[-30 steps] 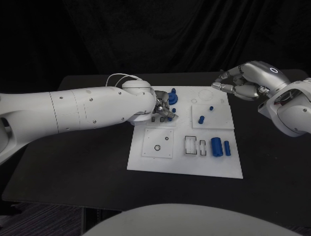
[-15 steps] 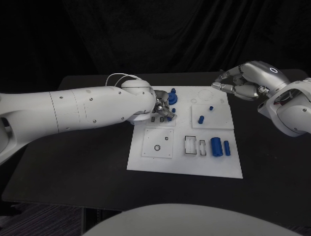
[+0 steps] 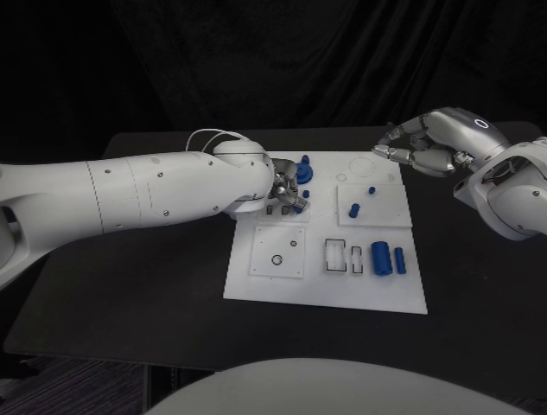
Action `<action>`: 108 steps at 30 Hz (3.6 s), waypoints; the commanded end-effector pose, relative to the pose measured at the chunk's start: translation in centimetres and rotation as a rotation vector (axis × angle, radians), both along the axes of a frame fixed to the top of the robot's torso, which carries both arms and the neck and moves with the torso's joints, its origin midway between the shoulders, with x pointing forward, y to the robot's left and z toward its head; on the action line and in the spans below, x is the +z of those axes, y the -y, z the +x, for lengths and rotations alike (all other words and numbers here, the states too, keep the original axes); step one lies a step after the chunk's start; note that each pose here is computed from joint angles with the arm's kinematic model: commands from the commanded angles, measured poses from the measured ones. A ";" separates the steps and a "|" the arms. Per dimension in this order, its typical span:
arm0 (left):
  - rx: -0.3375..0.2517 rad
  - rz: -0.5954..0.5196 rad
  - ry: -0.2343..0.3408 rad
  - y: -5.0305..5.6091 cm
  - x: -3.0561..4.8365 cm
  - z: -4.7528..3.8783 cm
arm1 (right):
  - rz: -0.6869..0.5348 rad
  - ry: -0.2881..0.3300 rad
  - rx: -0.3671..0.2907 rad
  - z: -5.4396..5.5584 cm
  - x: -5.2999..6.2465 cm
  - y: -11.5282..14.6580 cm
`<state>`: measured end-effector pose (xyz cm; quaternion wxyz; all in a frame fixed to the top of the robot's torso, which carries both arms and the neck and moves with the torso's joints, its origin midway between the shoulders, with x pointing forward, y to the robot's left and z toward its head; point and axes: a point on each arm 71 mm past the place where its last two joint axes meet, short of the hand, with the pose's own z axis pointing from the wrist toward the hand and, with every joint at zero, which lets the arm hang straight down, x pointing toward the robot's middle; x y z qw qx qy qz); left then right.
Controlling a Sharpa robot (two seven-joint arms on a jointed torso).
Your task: Assemble the parts on the task board
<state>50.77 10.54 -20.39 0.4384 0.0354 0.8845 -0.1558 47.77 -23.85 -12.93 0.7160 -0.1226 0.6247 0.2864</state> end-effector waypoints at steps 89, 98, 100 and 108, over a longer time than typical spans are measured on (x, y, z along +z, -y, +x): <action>0.085 -0.027 0.017 -3.0 -0.91 -1.26 | -0.018 -0.027 -0.030 0.2 -0.5 0.5; 0.079 -0.025 0.012 -2.9 -0.95 -1.35 | -0.019 -0.030 -0.032 0.2 -0.6 0.5; 0.077 -0.025 0.012 -2.8 -0.95 -1.33 | -0.020 -0.031 -0.033 0.2 -0.6 0.5; 0.076 -0.021 0.009 -2.8 -1.00 -1.26 | -0.022 -0.036 -0.035 0.2 -0.6 0.5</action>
